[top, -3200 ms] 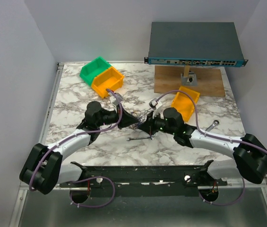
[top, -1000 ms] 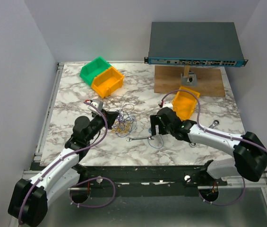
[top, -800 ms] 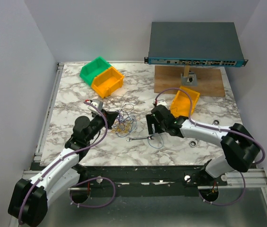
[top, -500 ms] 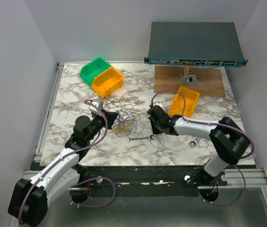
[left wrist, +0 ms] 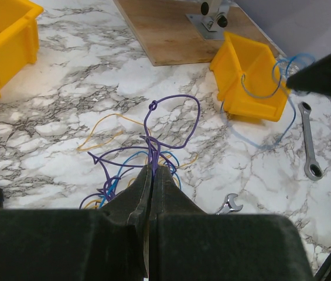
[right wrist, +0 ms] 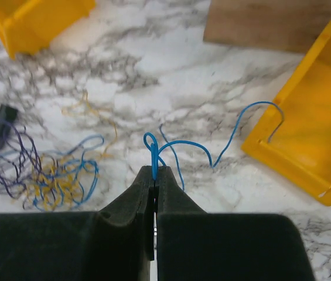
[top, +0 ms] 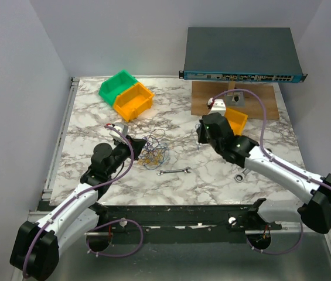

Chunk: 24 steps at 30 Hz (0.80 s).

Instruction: Untangle the cables

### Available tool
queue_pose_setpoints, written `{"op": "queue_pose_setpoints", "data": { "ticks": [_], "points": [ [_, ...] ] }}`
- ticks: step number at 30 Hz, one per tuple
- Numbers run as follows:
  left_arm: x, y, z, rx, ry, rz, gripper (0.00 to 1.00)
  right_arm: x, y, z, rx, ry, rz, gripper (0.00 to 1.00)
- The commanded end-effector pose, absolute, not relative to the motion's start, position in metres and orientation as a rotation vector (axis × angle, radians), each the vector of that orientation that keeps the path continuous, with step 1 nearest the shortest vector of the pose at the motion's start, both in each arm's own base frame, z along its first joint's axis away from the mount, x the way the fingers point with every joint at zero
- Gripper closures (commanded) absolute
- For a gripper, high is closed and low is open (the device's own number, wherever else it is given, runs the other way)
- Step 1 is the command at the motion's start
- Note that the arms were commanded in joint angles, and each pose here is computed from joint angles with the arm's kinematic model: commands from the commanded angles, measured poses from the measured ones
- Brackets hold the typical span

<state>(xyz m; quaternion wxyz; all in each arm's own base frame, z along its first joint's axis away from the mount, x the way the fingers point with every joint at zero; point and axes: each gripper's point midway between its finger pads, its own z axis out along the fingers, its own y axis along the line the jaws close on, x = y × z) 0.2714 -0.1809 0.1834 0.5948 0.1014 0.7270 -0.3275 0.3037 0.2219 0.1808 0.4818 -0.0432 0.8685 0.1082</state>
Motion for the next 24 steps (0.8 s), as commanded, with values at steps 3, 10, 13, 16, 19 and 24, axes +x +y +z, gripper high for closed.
{"op": "queue_pose_setpoints", "data": {
  "ticks": [3,10,13,16,19,24],
  "points": [
    [0.276,-0.179,0.202,0.227,1.640,-0.744,1.00,0.339,0.182,0.226,0.068,2.052,0.284,0.99],
    [0.276,-0.179,0.202,0.227,1.640,-0.745,1.00,0.371,0.155,0.232,0.191,2.090,0.380,0.99],
    [0.276,-0.179,0.202,0.227,1.641,-0.745,1.00,0.383,0.136,0.221,0.252,2.120,0.373,0.99],
    [0.276,-0.179,0.202,0.227,1.639,-0.745,1.00,0.395,0.109,0.208,0.319,2.140,0.347,0.99],
    [0.276,-0.180,0.202,0.229,1.639,-0.746,1.00,0.404,0.082,0.191,0.394,2.157,0.285,0.99],
    [0.277,-0.180,0.201,0.230,1.644,-0.747,1.00,0.414,0.051,0.180,0.480,2.131,0.103,0.99]
  ]
}}
